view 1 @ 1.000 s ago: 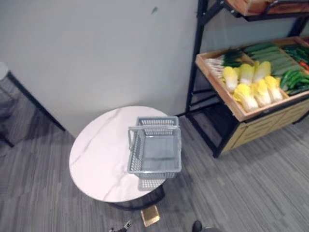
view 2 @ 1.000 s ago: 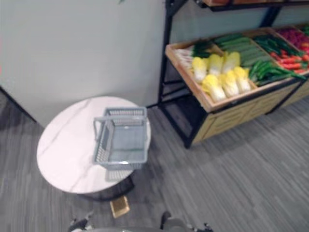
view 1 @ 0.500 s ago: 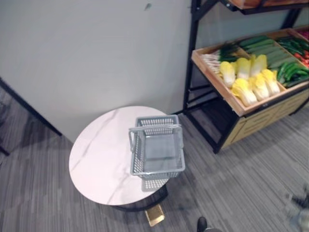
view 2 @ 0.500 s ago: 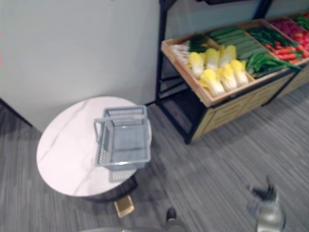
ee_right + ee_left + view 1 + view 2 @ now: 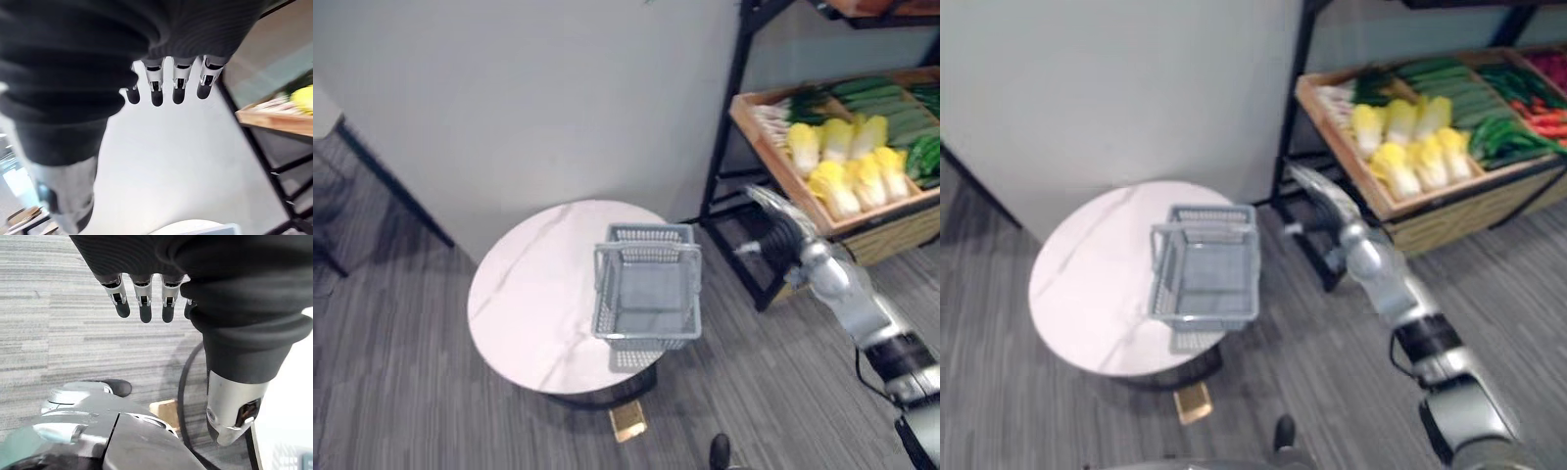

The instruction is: Pick vegetable in the basket

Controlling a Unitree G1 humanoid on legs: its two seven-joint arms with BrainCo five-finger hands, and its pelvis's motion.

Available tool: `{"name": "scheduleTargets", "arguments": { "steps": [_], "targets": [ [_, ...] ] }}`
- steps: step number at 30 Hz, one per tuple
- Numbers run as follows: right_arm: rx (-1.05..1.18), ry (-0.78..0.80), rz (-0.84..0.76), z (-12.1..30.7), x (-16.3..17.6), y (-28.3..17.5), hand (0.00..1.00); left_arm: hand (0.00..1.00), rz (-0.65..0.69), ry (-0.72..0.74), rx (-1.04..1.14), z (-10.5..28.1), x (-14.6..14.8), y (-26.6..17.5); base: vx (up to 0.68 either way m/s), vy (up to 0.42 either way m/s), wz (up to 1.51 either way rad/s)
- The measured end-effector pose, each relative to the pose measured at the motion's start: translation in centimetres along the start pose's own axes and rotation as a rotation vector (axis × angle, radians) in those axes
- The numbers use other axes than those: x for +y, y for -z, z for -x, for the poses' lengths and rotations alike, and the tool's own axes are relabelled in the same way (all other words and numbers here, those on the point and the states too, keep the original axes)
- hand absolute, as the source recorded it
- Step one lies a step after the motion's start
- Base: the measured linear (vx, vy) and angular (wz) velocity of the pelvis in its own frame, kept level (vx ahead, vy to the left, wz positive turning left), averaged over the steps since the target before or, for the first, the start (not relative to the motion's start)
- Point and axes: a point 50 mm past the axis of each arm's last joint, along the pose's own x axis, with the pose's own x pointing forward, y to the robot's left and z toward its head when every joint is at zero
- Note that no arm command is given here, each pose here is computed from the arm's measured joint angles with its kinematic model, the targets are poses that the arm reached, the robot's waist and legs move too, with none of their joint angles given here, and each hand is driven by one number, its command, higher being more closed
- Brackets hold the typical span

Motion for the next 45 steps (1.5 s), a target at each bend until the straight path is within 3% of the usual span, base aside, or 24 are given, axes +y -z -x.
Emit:
{"name": "scheduleTargets", "arguments": {
  "steps": [4,9,29,45],
  "targets": [
    [-0.108,0.038,0.012,-4.1,-1.8,-3.9,0.0,0.0,0.031,-0.028,-0.017,-0.2,-0.1,-0.9,0.01,-0.009,0.13],
    [-0.123,0.026,-0.021,-6.6,-1.4,-6.1,0.0,0.0,0.061,-0.047,-0.026,-0.4,0.2,-1.4,0.0,-0.001,0.22],
    [0.128,0.122,-0.091,-8.3,-2.8,-3.0,0.0,0.0,0.118,-0.026,-0.16,-0.8,-1.8,-6.5,-0.03,-0.013,0.04],
    [0.188,0.119,-0.143,-8.5,-1.9,-2.4,0.0,0.0,0.099,-0.034,-0.173,-0.7,-2.2,-6.9,0.0,-0.005,0.01]
  ]
}}
